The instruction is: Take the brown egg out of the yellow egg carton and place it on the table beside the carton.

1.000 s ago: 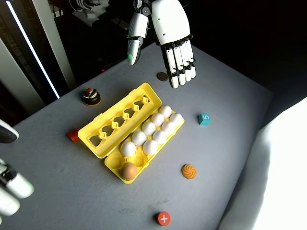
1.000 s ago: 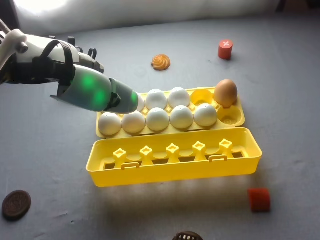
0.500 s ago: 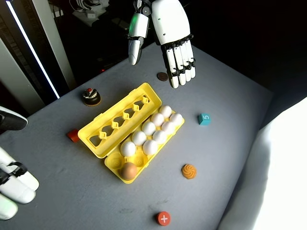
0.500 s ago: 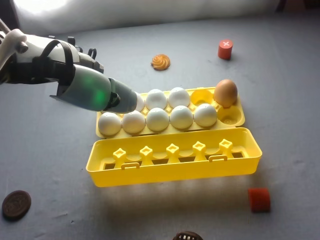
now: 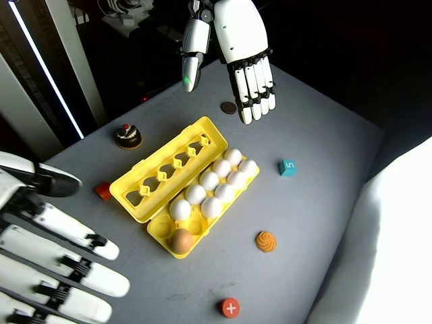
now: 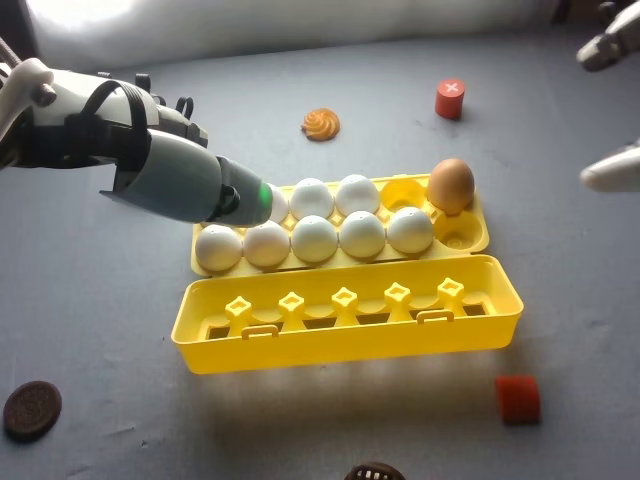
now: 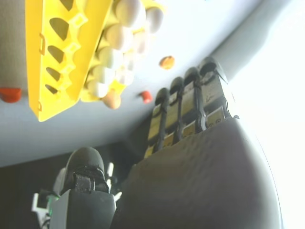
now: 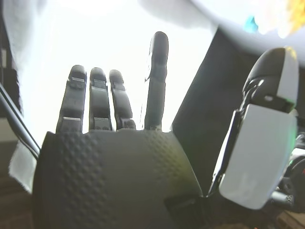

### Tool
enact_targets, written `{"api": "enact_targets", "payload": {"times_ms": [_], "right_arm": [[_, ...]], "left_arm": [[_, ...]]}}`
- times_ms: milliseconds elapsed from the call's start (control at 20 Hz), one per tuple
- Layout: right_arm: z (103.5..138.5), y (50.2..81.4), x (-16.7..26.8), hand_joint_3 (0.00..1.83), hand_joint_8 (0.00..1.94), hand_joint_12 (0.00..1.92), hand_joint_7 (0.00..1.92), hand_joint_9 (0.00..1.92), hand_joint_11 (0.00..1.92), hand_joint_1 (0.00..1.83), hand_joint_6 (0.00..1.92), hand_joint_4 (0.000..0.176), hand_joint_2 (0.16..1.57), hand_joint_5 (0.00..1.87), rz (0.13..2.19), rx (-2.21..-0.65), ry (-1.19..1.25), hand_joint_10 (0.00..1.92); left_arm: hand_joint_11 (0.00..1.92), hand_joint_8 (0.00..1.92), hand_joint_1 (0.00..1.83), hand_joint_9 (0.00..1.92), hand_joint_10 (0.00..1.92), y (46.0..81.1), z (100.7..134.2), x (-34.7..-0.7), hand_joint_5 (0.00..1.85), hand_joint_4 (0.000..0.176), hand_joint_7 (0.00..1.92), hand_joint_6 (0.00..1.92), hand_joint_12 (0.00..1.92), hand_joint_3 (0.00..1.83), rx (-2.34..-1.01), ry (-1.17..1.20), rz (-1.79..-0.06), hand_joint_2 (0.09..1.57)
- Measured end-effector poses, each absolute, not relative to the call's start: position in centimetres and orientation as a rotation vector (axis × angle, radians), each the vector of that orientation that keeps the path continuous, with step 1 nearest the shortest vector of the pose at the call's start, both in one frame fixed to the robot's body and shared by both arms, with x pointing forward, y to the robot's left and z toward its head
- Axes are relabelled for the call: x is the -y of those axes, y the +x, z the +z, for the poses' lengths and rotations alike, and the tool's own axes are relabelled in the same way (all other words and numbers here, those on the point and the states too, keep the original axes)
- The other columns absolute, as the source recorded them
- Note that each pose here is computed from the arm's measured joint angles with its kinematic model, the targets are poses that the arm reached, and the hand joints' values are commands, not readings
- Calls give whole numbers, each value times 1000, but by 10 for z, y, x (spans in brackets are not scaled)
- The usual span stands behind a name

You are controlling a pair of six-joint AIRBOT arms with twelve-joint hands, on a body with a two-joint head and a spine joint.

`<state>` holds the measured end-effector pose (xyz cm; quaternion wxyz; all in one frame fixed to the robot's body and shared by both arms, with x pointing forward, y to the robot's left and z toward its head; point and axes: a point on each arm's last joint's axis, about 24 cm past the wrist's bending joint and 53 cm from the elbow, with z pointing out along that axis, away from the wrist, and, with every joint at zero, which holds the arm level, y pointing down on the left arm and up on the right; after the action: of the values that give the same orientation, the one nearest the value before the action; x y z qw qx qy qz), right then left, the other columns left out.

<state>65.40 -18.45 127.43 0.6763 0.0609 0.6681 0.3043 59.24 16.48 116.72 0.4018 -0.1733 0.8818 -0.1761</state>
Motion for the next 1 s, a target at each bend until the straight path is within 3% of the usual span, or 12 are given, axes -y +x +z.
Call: {"api": "enact_targets", "payload": {"times_ms": [100,150,250,300,400,450,500,600,700,900,950,1000], "right_arm": [[1273,663,176,3,0,0,0,0,0,663,7,97,731,780,724,-1494,139,0],[1269,668,170,5,0,0,0,0,0,651,13,112,736,798,728,-1490,108,0],[1257,677,163,4,0,0,0,0,0,647,12,112,736,799,731,-1505,92,0],[1249,682,160,3,0,0,0,0,0,656,8,101,734,792,736,-1523,96,0],[1234,693,155,10,0,0,0,0,0,606,0,117,751,762,730,-1559,85,0],[1227,698,154,2,0,0,0,0,0,638,11,113,737,788,720,-1572,74,0],[1221,703,152,3,0,0,0,0,0,656,19,96,740,811,711,-1582,65,0],[1206,714,148,0,0,0,0,0,0,651,32,126,717,858,698,-1606,59,0],[1199,722,145,1,0,0,0,0,0,658,27,108,732,861,693,-1613,58,0],[1191,731,133,0,0,0,0,0,0,684,30,104,712,907,697,-1613,47,0],[1190,733,128,0,0,0,0,0,0,700,36,95,715,929,703,-1611,37,0],[1189,735,123,0,0,0,0,0,0,722,24,111,690,981,708,-1608,27,0]], "left_arm": [[16,10,0,43,10,592,1167,-165,92,0,77,7,7,9,-2228,-438,-446,1169],[16,9,0,42,9,592,1167,-165,88,0,76,5,7,9,-2228,-438,-446,1170],[16,8,0,44,8,592,1167,-165,93,0,78,6,8,7,-2228,-438,-444,1168],[3,5,0,35,4,592,1167,-165,88,0,73,3,2,7,-2228,-438,-445,1169],[6,6,0,43,6,592,1167,-165,93,0,78,4,4,7,-2229,-438,-446,1171],[7,4,0,43,5,592,1167,-165,88,0,75,2,5,6,-2228,-438,-445,1170],[1,0,0,29,0,592,1167,-165,78,0,63,0,0,4,-2228,-438,-446,1167],[6,4,0,40,5,592,1167,-165,82,0,71,3,3,7,-2229,-438,-445,1174],[2,0,0,32,1,592,1167,-165,75,0,62,0,1,6,-2229,-438,-446,1175],[8,2,0,27,3,592,1167,-165,73,0,56,4,4,4,-2229,-438,-446,1172],[10,6,0,34,5,592,1167,-165,86,0,67,9,5,5,-2229,-438,-446,1176],[18,10,0,44,9,592,1167,-165,92,0,77,10,9,6,-2228,-438,-446,1177]]}}
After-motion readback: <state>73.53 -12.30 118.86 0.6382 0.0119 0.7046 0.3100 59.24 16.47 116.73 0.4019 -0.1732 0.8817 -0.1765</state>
